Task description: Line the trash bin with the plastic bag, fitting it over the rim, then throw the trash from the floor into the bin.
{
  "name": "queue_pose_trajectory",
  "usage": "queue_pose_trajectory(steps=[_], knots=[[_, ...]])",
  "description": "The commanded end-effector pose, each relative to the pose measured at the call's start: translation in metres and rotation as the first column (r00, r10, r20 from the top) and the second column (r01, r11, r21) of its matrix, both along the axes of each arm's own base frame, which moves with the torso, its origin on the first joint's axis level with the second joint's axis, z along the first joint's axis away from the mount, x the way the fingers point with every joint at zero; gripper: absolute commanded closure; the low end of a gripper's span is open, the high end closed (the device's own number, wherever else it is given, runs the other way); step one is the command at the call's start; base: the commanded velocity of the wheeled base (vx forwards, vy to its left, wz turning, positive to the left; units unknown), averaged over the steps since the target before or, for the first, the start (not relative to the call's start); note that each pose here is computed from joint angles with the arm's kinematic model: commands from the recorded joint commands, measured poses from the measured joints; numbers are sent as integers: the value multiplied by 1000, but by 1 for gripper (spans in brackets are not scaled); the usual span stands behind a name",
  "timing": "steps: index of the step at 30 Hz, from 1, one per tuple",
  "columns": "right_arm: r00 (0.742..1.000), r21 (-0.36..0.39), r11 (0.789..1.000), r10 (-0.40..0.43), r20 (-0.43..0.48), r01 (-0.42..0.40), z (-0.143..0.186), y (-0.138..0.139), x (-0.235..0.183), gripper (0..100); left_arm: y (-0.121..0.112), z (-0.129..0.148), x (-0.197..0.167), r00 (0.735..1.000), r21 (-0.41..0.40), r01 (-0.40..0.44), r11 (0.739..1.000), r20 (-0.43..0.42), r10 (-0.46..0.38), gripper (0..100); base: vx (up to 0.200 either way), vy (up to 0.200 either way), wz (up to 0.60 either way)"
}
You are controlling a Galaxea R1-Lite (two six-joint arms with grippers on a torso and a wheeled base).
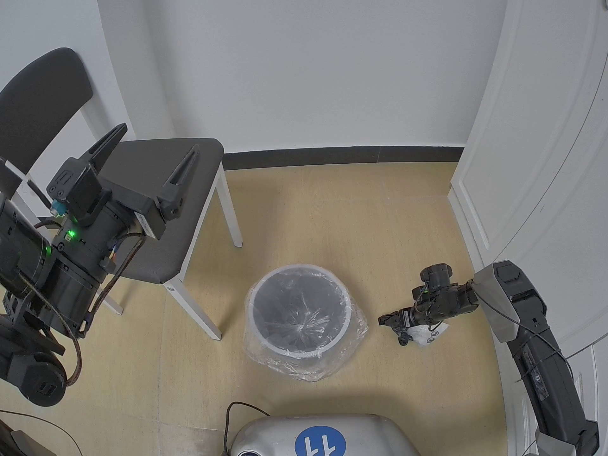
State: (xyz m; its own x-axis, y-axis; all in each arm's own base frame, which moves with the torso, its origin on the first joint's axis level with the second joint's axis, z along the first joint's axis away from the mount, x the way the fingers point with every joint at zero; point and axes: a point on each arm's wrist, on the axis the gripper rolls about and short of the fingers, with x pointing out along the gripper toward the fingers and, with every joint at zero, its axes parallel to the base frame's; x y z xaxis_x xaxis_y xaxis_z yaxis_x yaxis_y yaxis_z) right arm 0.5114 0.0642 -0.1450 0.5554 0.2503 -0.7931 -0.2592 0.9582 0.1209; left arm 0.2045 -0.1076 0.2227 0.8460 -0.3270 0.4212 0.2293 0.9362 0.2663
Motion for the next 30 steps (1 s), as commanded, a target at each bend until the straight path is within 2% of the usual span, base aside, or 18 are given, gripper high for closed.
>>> queue_pose_trajectory(steps=[1,9,10,13,25,30], knots=[[1000,2,1000,1,-1,-1,1,0,0,0,-1,-1,1,1000,2,0,1000,-5,0,0,0,0,0],[1000,1,1000,0,-18,0,0,0,-1,0,-1,-2,1,1000,4,1,1000,-4,-1,0,0,0,0],[999,-4,1000,2,-44,-2,0,0,-3,100,-1,-1,1,1000,3,1,1000,-3,-1,0,0,0,0],[997,-25,1000,13,-75,-15,-1,-1,-6,100,-1,0,0,1000,1,1,1000,1,-1,0,0,0,0],[998,-33,999,6,-67,-9,-1,0,-6,100,-1,-1,0,1000,2,2,1000,-2,-2,0,0,0,0],[999,-52,998,-31,15,32,16,-2,3,100,-3,-3,-1,1000,6,10,1000,-10,-10,0,0,0,0]])
